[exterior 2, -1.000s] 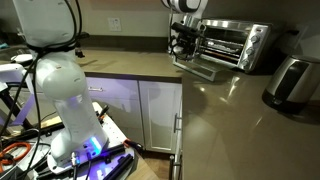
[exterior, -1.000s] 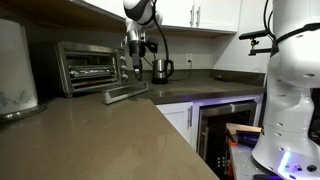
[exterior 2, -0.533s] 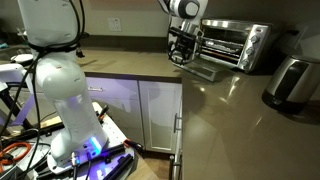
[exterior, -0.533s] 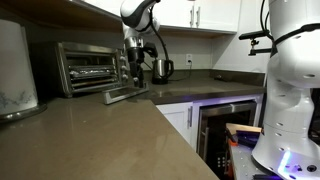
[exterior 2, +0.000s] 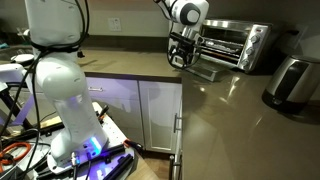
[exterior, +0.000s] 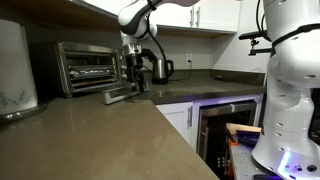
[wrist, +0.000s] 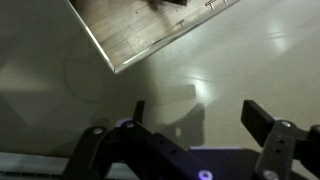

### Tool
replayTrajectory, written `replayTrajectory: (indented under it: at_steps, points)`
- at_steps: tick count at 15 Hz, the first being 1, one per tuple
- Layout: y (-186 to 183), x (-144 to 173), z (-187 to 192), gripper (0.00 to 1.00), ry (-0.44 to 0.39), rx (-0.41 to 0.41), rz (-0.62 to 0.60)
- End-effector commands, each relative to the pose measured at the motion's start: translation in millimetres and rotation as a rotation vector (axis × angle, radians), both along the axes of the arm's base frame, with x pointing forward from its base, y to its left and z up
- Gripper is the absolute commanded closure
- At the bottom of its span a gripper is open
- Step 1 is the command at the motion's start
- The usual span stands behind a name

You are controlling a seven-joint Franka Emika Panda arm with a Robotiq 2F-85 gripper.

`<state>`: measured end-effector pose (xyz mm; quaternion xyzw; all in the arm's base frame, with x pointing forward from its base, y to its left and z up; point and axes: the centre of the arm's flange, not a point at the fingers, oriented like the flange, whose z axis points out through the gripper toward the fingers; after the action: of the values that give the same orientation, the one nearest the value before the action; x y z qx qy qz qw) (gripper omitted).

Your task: Close the door of the microwave oven

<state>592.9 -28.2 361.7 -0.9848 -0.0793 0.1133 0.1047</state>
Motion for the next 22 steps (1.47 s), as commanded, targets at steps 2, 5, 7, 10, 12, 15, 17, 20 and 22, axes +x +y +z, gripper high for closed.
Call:
replayTrajectory:
  at_steps: [2,5,7,10,12,15,17,20,22]
  points:
    - [-5,22,-8,0.04,-0.024,-0.097,-0.069]
    - [-4,30,-11,0.09,-0.068,-0.179,-0.075]
    - [-4,33,-11,0.08,-0.095,-0.216,-0.08]
    - [-3,36,-12,0.0,-0.126,-0.256,-0.091]
    - [1,36,-12,0.0,-0.146,-0.293,-0.099]
    - [8,37,-7,0.0,-0.181,-0.356,-0.108]
    - [13,36,-6,0.0,-0.184,-0.395,-0.115]
    - [21,34,-4,0.0,-0.193,-0.444,-0.126]
    - [25,32,0,0.0,-0.199,-0.477,-0.13]
